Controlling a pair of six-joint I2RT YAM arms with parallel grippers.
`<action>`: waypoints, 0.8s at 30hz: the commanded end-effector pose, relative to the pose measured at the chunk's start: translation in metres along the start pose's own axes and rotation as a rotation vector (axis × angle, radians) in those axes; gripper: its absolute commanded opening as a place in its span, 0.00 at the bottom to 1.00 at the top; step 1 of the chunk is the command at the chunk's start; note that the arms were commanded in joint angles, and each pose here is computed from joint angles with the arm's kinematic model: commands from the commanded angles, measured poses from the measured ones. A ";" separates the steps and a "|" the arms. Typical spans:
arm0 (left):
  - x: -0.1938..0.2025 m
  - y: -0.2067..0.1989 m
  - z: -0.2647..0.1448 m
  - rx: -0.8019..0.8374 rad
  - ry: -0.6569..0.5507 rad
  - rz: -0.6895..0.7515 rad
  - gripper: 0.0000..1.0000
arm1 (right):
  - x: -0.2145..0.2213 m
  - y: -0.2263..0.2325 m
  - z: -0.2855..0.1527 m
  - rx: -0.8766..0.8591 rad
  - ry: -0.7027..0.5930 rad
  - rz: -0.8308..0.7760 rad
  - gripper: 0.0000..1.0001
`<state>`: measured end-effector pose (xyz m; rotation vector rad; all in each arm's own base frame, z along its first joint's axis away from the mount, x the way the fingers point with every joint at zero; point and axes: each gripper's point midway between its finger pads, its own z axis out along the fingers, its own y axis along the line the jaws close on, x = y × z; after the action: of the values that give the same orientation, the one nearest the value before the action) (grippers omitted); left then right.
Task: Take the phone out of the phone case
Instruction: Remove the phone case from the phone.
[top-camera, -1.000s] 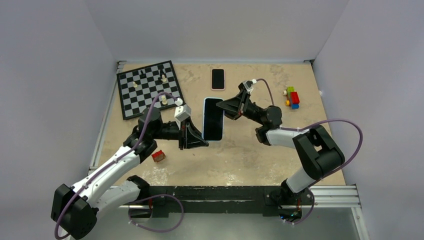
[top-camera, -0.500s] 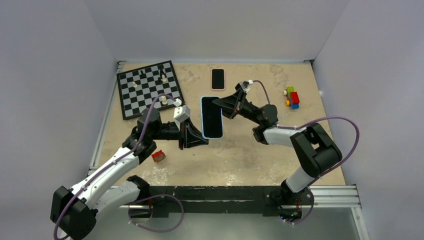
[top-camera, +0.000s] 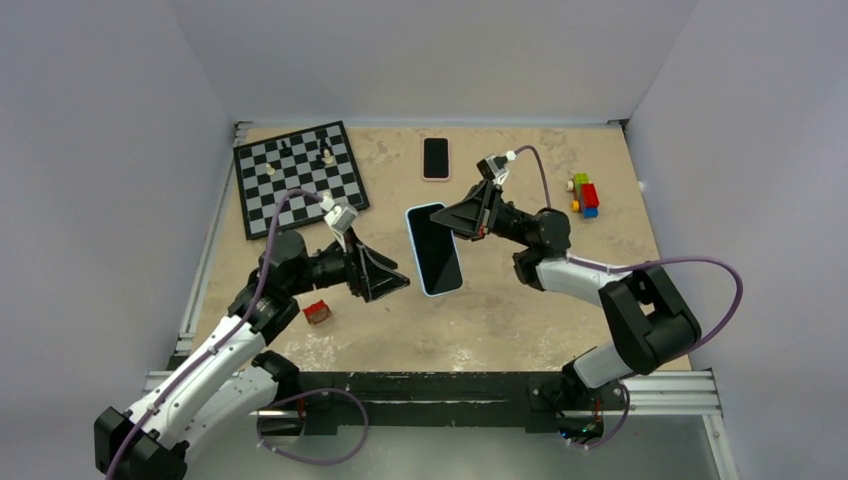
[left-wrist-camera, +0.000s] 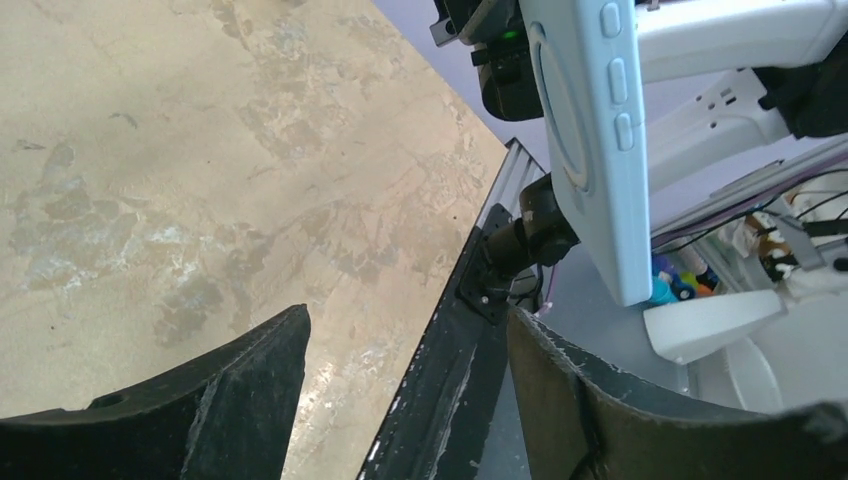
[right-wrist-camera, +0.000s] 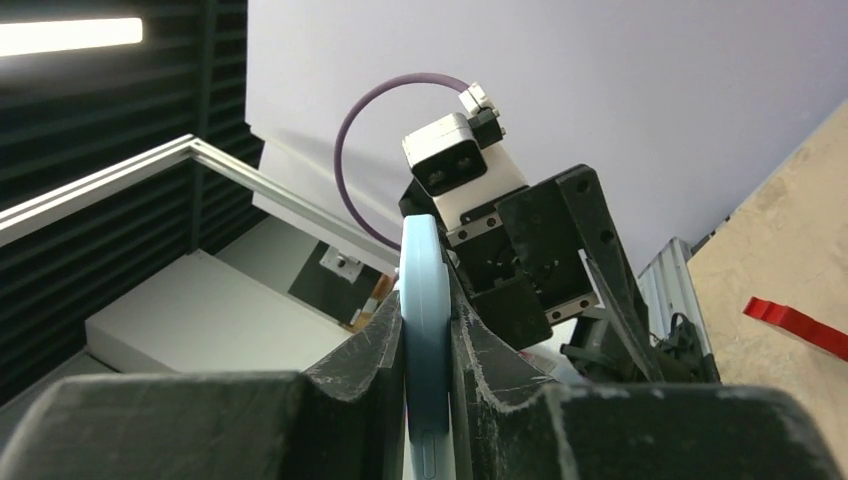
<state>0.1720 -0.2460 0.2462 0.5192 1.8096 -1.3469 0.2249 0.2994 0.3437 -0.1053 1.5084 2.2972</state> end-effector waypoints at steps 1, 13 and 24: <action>-0.024 -0.014 -0.001 0.006 -0.086 -0.106 0.74 | -0.009 0.019 0.007 -0.036 -0.028 -0.091 0.00; -0.024 -0.038 0.003 0.138 -0.143 -0.249 0.76 | -0.041 0.002 0.012 0.132 -0.174 -0.195 0.00; -0.020 -0.043 0.010 0.176 -0.116 -0.245 0.47 | -0.051 0.004 0.017 0.167 -0.199 -0.240 0.00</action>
<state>0.1591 -0.2646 0.2761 0.2725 1.7672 -1.6586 0.2726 0.3050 0.3254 0.0343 1.6320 1.9444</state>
